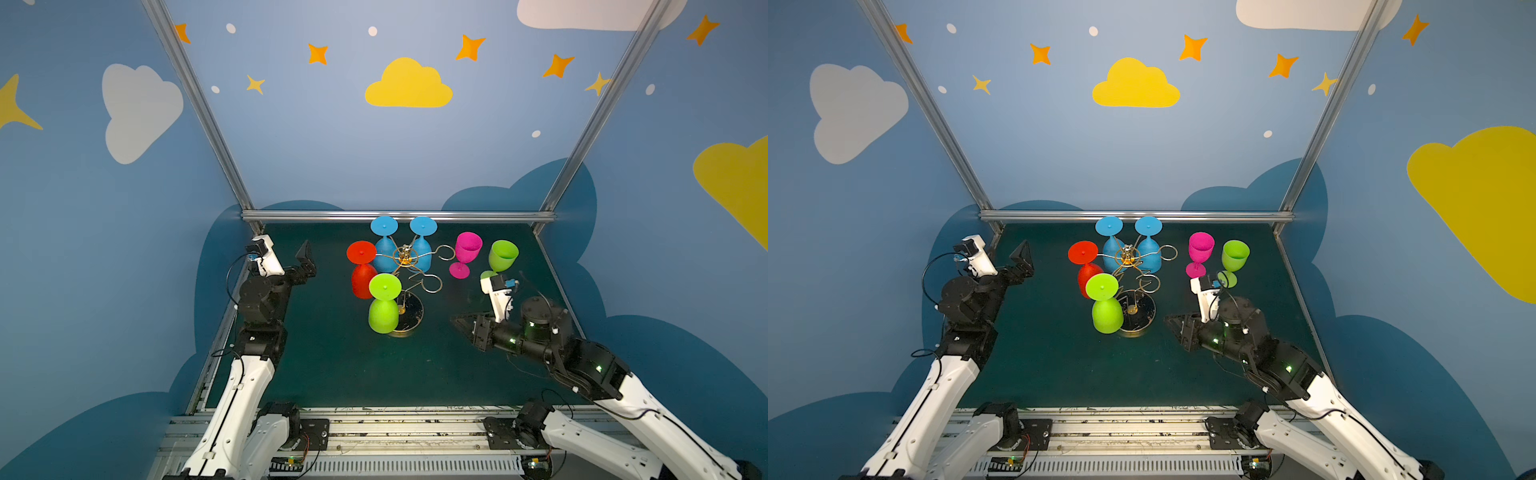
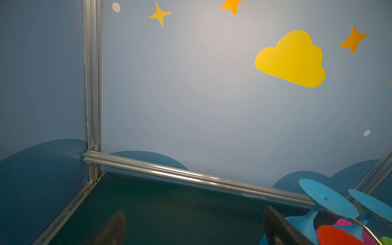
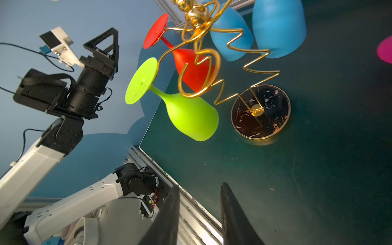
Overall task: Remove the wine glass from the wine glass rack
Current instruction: 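Move the right gripper toward the lime-green glass hanging on the rack, then close the right gripper on the hanging lime-green glass base rim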
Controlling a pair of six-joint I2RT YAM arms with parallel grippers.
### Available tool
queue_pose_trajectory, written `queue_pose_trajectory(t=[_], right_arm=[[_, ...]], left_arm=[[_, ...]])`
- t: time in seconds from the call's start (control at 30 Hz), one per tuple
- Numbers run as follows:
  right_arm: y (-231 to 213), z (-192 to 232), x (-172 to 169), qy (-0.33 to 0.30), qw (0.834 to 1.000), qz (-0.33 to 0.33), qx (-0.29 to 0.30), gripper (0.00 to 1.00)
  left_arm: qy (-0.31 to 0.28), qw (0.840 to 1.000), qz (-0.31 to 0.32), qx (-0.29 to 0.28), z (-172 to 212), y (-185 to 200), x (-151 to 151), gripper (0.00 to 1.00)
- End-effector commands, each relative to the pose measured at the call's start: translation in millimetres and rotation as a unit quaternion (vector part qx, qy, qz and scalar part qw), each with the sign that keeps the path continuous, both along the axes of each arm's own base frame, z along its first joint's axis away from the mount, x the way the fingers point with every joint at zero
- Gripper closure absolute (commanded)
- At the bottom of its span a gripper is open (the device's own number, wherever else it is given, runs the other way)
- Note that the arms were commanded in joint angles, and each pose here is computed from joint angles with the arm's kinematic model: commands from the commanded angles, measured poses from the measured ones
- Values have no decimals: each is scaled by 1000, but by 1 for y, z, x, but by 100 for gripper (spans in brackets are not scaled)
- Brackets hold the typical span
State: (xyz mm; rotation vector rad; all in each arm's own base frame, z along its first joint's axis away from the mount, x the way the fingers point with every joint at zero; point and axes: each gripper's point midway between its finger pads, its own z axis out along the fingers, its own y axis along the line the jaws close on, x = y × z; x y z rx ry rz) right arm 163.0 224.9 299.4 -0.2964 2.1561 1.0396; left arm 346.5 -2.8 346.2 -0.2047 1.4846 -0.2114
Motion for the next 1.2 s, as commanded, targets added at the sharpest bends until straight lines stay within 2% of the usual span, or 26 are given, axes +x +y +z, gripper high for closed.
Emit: queue_pose_trajectory(t=[0.0,0.13,0.5,0.77,1.17], right_arm=[[18,13,7,-44,999,-20,-6,67],[47,17,1,-65,998,-10,-8,67],[88,43,6,-77,995,-11,60,66],[105,58,10,-62,994,-13,90,64],[115,49,19,-7,993,-16,119,61]], left_arm=[[-9,1000,13,-4,6,6,-4,0],[-13,1000,11,-8,8,5,-6,0],[-17,1000,14,-10,9,6,-8,0],[-20,1000,15,-11,11,7,-9,0],[-21,1000,16,-14,11,7,-10,0]])
